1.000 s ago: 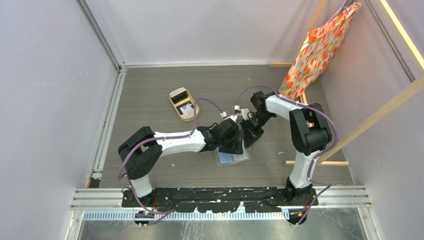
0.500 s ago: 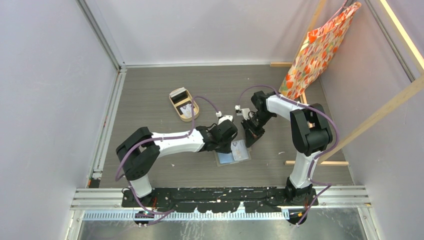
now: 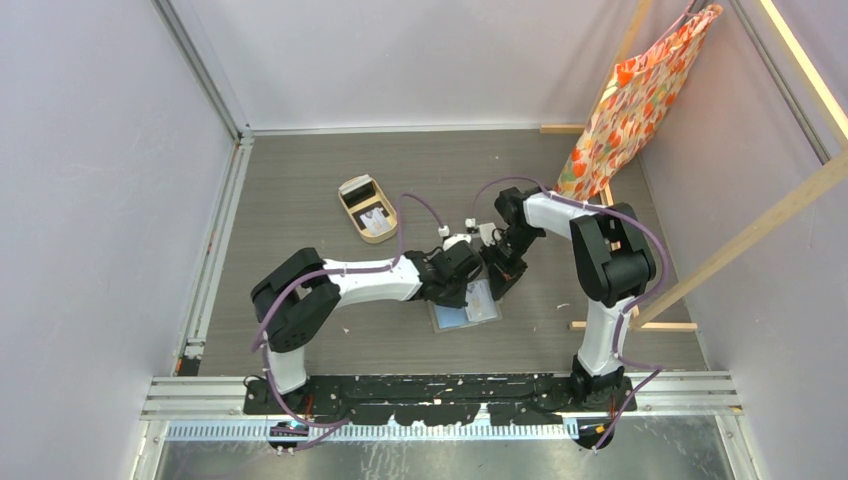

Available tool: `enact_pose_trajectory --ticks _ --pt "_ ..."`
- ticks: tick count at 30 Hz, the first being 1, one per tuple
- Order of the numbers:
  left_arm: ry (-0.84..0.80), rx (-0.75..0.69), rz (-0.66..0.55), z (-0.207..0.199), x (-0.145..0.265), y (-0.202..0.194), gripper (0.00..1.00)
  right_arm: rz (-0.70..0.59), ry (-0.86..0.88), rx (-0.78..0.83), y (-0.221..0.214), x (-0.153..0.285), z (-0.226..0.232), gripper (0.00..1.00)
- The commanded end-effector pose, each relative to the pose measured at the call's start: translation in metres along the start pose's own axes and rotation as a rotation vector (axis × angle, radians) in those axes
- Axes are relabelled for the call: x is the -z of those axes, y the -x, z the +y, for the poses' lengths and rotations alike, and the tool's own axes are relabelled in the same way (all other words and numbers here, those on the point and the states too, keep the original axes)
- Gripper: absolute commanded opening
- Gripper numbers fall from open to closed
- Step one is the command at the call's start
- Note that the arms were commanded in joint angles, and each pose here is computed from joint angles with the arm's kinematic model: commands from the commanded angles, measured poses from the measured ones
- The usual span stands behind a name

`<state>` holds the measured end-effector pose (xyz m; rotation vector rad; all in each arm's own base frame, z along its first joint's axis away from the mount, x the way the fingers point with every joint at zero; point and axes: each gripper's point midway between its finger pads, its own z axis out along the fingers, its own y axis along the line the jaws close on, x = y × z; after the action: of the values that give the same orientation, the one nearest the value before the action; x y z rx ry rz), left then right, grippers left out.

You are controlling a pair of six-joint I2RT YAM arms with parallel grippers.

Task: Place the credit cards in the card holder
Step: Insert the credit card into the card holder.

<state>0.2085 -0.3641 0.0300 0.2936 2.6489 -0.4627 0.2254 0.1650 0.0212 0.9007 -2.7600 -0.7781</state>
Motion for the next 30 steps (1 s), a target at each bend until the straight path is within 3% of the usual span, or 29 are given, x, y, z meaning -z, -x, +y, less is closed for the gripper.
enact_pose_trajectory --ticks 1,8,21,30 --pt "-0.040 -0.009 -0.009 -0.016 -0.003 0.009 0.08 -0.016 0.027 0.015 0.008 -0.001 0.009 0.04" --pt "-0.132 0.007 -0.027 -0.037 -0.008 0.015 0.08 -0.040 0.095 0.014 0.012 0.002 0.023 0.04" --pt "-0.198 0.065 -0.099 -0.031 0.001 0.030 0.08 -0.061 -0.117 0.046 0.006 0.026 -0.012 0.11" --pt "-0.305 0.068 -0.204 -0.033 0.016 0.051 0.09 -0.143 -0.092 0.111 0.005 0.051 0.001 0.15"
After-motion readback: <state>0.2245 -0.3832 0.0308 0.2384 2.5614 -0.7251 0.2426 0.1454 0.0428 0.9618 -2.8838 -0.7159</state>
